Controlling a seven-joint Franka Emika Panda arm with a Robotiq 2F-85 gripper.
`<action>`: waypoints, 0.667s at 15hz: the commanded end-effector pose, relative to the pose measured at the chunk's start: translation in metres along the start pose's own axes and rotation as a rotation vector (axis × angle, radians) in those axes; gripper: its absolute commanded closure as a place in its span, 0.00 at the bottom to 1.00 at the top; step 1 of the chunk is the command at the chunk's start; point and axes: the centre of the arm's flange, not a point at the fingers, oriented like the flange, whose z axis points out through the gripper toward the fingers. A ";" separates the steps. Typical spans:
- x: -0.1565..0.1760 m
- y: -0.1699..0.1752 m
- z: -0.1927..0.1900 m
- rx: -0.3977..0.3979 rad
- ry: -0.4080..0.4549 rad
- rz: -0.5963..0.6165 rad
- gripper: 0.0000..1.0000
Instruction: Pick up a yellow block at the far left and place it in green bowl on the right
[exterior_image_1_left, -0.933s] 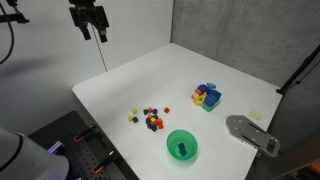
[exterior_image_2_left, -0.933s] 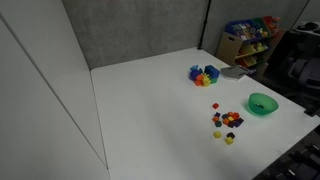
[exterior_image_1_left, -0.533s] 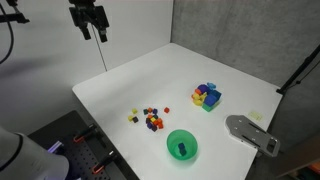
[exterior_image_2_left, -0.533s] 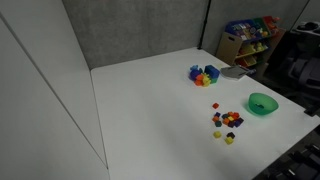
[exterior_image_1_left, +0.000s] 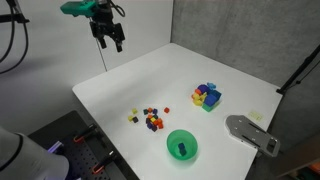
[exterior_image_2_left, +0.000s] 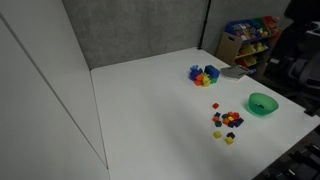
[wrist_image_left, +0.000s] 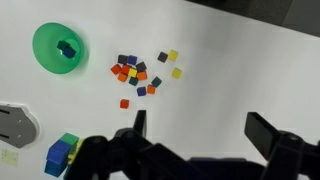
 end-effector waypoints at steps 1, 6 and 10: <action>0.026 0.002 0.037 0.021 0.023 0.008 0.00; 0.046 0.012 0.096 0.065 0.064 0.026 0.00; 0.056 0.020 0.152 0.095 0.055 0.079 0.00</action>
